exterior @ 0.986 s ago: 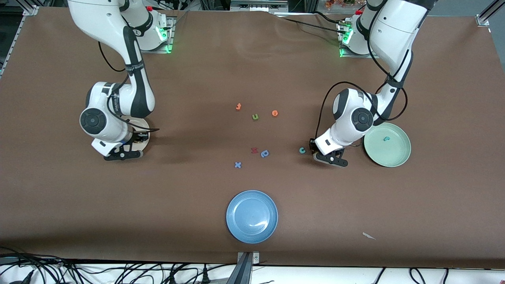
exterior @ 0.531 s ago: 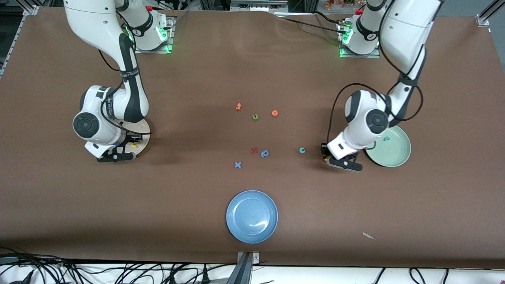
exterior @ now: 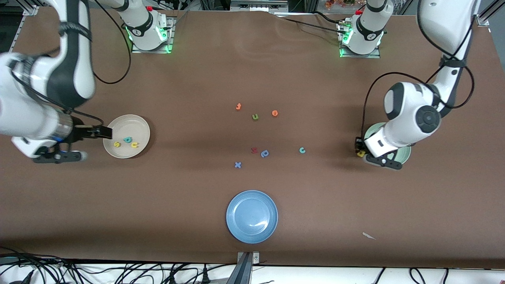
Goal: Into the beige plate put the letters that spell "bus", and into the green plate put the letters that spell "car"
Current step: 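Place the u on the beige plate while the left gripper places d on green plate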
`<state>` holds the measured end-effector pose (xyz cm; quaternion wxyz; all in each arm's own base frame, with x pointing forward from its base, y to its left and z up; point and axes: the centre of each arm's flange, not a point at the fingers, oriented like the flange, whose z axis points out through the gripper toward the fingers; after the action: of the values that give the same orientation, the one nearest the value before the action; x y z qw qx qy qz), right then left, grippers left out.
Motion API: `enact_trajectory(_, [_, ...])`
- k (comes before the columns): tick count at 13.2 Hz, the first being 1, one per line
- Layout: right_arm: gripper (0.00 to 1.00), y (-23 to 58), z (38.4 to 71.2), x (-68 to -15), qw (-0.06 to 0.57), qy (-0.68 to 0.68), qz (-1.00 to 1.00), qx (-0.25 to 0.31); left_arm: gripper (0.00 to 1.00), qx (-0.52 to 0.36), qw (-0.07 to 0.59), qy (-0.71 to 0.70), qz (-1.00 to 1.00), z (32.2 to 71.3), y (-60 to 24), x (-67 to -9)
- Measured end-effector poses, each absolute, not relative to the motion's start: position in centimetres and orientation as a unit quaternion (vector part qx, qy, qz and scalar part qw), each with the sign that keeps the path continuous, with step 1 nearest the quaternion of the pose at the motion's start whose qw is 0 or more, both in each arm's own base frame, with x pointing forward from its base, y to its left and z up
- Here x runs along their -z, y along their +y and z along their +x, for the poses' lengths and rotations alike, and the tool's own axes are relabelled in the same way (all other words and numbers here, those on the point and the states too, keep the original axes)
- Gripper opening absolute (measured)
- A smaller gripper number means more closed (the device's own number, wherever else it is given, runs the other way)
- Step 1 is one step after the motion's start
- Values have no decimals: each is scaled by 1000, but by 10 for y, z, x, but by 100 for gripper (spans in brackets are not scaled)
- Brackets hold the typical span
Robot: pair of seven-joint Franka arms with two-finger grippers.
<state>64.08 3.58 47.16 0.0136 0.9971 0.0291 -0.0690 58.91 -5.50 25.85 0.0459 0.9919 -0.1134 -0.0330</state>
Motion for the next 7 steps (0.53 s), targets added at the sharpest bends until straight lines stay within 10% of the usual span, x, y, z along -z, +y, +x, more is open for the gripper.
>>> enact_trajectory(7, [100,6,644,-521,-11,-16,998,62,33,105,11,-102,989,530,21,-216])
